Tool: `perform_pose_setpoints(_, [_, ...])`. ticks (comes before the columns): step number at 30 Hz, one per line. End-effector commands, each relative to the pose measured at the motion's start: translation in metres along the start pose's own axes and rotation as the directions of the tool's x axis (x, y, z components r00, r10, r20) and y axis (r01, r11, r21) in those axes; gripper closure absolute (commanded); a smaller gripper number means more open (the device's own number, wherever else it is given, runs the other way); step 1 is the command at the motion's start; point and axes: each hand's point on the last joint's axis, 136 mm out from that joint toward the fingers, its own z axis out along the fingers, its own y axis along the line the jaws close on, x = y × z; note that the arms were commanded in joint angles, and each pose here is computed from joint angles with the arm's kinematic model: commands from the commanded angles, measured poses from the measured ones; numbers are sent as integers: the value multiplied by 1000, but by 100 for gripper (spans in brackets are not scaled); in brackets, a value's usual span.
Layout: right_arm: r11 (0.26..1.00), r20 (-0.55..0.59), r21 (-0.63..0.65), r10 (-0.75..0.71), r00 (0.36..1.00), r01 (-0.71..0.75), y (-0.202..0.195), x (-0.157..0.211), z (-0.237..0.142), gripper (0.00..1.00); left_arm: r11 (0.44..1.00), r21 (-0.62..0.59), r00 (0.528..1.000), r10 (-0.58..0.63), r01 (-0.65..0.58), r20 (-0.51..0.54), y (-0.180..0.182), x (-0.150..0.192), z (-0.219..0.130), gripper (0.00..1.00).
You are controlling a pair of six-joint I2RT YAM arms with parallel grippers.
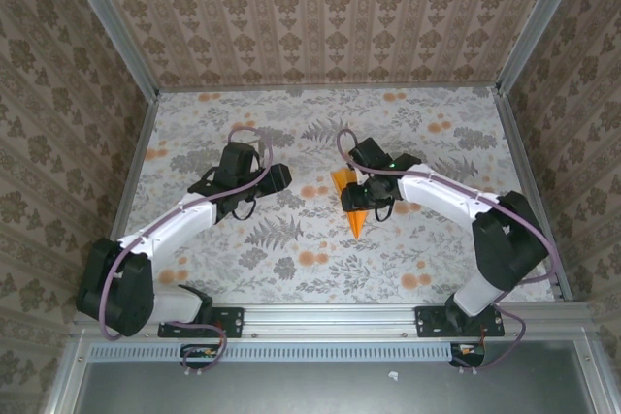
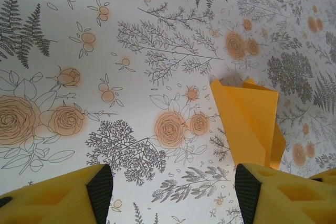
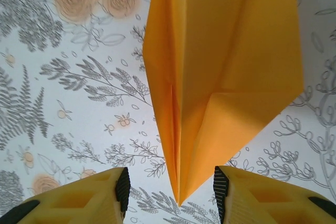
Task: Fold a paper plane with a square sheet of paper (fold left side to right side)
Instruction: Pick up the paper plane at the center of the table.
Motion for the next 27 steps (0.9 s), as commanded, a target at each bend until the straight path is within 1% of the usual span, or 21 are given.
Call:
perform_pose_setpoints(1, [1000,-63,3,-21,998,21,1,9,10,53,1000,12,999,22,-23,39,-7,-13,-11,34])
perform_pose_setpoints(4, [1000,-73,20,-16,997,18,-2,9,17,56,1000,10,999,21,-21,39,-6,-13,-11,34])
perform_pose_setpoints(13, [1000,-113,21,1,994,2,-3,12,36,59,1000,3,999,20,-21,33,-4,-10,-11,33])
perform_pose_setpoints(27, [1000,-119,29,1,993,3,-1,4,49,65,1000,-1,999,19,-19,27,-2,-9,-10,32])
